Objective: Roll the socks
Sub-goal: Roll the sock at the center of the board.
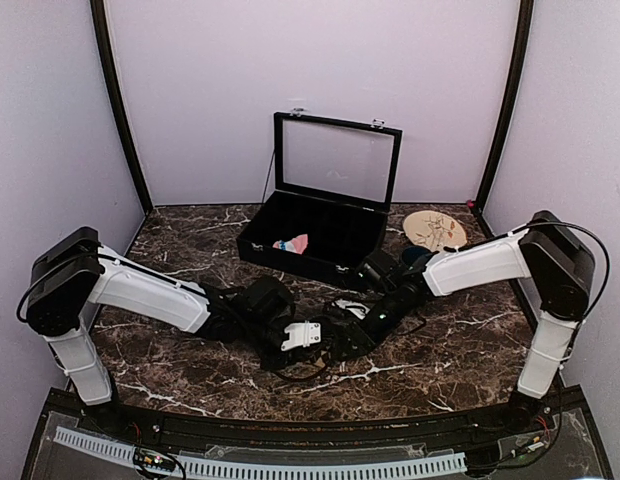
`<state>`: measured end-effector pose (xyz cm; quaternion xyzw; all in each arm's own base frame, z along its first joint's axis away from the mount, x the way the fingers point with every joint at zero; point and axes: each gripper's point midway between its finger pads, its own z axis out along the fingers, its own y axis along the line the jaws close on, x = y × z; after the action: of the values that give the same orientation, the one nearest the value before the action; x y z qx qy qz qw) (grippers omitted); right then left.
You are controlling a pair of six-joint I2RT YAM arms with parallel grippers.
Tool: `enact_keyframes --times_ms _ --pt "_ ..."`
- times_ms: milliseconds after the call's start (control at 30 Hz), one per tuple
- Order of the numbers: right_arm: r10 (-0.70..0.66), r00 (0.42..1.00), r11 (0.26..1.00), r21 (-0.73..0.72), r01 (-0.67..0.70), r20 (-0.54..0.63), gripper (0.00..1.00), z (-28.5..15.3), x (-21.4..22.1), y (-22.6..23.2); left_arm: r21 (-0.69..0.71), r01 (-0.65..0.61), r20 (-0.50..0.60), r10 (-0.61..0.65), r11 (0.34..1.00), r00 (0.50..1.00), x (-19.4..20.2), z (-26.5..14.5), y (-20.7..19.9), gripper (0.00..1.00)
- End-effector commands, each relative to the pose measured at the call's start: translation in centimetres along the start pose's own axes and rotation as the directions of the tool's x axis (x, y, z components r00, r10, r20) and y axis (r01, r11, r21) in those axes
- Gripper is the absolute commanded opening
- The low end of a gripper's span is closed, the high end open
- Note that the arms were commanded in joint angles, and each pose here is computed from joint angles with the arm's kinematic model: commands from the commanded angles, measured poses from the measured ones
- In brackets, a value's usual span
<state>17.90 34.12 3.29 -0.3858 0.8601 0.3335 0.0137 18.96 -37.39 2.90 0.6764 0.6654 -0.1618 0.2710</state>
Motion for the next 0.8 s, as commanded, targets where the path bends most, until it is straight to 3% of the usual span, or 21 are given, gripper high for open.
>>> enact_keyframes --times_ms 0,267,467,767 --pt "0.000 0.988 0.997 0.071 -0.010 0.151 0.39 -1.6 -1.8 -0.6 0.158 0.076 -0.057 -0.068 0.985 0.996 0.5 -0.2 -1.5 0.04" --pt "-0.084 0.964 0.967 0.255 0.017 0.251 0.38 -2.9 -1.2 -1.4 0.300 0.201 -0.104 -0.178 0.932 0.979 0.0 -0.3 -1.3 0.04" --pt "-0.200 0.932 0.918 0.389 0.071 0.301 0.37 -3.7 -0.8 -0.6 0.407 0.316 -0.150 -0.278 0.857 0.949 0.3 -0.3 -1.5 0.04" --pt "-0.326 0.899 0.915 0.336 0.223 0.294 0.37 -1.7 0.6 4.7 0.504 0.428 -0.210 -0.374 0.750 0.903 0.6 -0.1 -1.5 0.05"
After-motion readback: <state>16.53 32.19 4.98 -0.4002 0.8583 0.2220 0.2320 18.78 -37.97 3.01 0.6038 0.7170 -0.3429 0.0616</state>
